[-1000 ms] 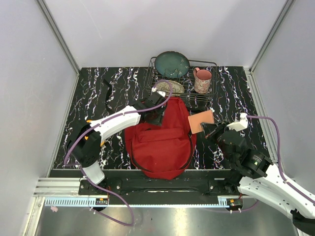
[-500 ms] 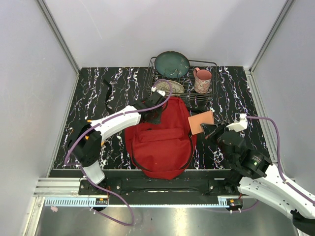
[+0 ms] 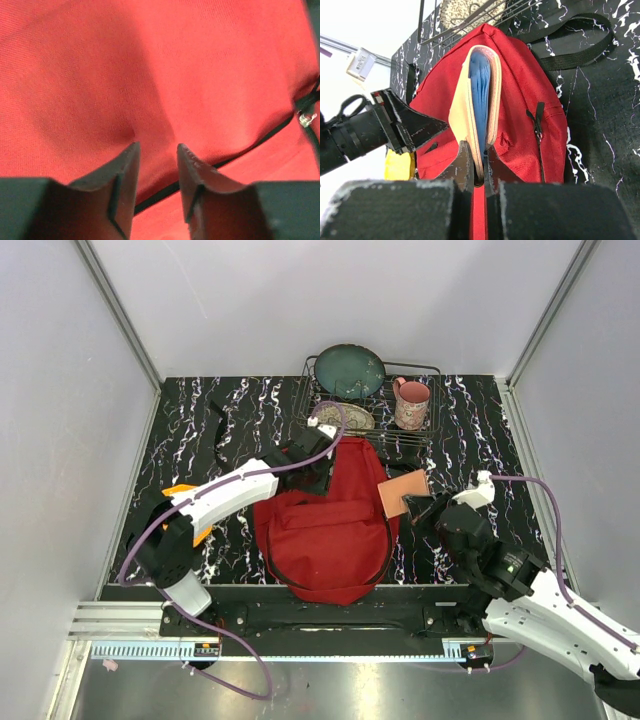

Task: Pack the student bag
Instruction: Place the personal item in the student bag, then zip the student bag at the center of the board.

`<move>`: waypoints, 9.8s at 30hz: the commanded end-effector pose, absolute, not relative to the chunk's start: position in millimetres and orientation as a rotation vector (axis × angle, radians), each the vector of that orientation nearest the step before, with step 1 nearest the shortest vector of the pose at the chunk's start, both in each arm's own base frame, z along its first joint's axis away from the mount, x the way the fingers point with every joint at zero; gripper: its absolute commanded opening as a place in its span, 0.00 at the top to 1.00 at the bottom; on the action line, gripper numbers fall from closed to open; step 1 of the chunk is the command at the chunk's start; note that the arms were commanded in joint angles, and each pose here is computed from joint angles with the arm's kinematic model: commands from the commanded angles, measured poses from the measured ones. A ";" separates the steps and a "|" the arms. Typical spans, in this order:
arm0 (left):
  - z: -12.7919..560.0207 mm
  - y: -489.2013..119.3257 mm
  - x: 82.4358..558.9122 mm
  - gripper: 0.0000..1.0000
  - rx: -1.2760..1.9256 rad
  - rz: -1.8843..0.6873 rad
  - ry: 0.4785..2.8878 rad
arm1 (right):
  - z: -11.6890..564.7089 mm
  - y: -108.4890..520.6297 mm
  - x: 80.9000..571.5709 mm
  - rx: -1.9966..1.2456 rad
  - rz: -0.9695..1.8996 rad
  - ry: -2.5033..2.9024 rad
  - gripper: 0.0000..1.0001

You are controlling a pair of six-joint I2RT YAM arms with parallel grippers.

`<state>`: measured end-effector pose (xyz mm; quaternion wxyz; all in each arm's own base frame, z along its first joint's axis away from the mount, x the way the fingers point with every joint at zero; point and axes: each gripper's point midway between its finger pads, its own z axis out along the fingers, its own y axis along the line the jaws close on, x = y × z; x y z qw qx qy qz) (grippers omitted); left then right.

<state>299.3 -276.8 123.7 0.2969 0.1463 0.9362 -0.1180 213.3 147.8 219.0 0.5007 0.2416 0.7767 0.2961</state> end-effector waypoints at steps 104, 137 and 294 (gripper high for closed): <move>199.8 -259.9 277.3 1.00 0.407 -0.185 2.236 | 235.0 272.0 195.1 0.277 1.280 1.996 1.00; 234.7 -263.2 257.2 1.00 0.280 -0.381 2.218 | 173.7 330.2 175.8 0.391 1.434 2.183 1.00; 107.4 -223.3 193.0 0.15 -0.444 -0.948 2.232 | 188.4 349.0 225.6 -0.342 0.976 2.269 0.40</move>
